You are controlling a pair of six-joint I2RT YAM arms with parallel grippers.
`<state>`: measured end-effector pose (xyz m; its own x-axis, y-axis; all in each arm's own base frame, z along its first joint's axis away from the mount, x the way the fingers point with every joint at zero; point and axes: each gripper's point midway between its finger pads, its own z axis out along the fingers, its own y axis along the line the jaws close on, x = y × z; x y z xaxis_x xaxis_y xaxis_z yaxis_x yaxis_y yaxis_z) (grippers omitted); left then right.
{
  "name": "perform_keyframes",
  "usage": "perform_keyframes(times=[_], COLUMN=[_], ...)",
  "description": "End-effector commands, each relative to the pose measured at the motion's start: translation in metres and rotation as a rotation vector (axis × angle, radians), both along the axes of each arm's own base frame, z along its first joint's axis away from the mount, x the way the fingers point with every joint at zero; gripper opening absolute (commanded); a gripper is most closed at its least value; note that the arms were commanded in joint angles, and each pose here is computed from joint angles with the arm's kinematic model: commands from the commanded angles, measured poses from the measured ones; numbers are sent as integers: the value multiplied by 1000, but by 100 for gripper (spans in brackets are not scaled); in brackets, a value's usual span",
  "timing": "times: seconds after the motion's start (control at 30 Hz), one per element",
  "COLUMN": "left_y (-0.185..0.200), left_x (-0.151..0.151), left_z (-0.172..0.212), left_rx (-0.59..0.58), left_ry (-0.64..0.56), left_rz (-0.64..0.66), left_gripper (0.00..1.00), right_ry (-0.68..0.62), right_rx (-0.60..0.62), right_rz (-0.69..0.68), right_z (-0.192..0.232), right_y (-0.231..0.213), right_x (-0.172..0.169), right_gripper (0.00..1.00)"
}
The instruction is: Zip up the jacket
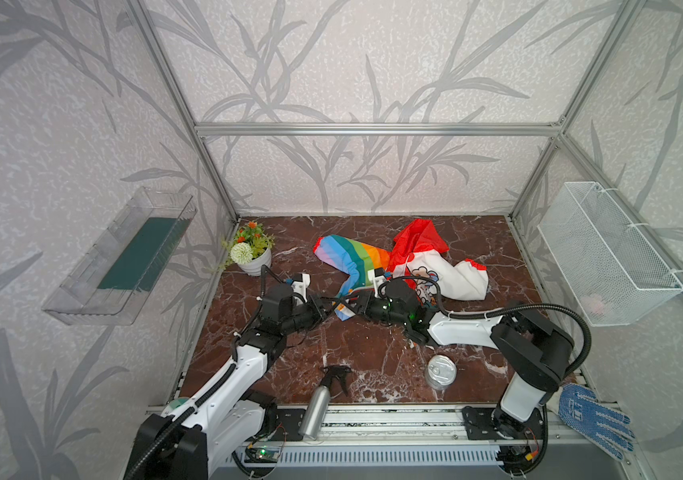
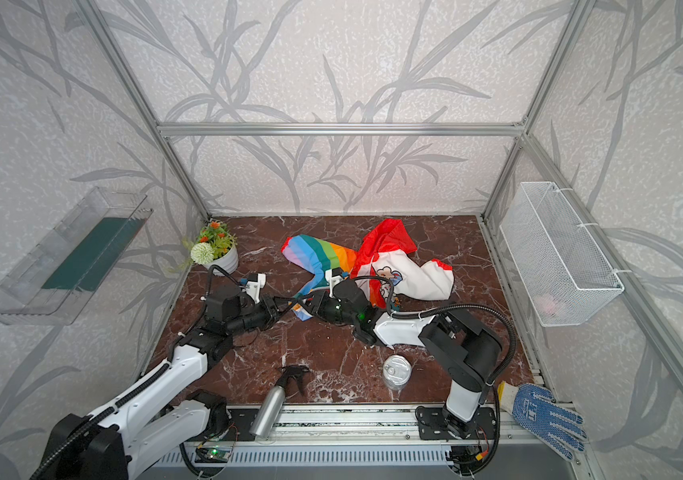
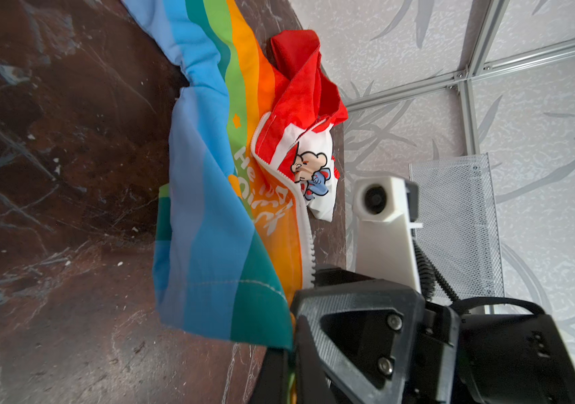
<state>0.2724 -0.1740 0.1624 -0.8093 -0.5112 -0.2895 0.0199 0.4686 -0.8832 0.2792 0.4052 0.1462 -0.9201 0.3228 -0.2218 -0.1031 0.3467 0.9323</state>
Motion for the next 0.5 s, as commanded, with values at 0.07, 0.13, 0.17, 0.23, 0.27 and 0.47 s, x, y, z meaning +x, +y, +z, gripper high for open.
perform_keyframes(times=[0.07,0.13,0.17,0.23,0.27,0.47], left_y=[-1,-2,-2,-3,-3,-1], left_x=[15,22,25,30,32,40], left_z=[29,39,43,46,48,47], left_rx=[-15,-23,-26,-28,-28,-36], left_ry=[-100,-135,-143,-151,-156,-182], left_rz=[21,32,36,37,38,70], left_gripper=[0,0,0,0,0,0], right_ry=[-15,16,43,116,147,307], right_rx=[1,-71,-112,-229,-278,-590], right_rz=[-77,-123,-152,-207,-229,-361], right_z=[34,30,27,17,13,-11], right_y=[-34,-56,-67,-96,-108,-183], right_x=[-2,-6,-9,-17,-21,-51], right_gripper=[68,69,69,70,70,71])
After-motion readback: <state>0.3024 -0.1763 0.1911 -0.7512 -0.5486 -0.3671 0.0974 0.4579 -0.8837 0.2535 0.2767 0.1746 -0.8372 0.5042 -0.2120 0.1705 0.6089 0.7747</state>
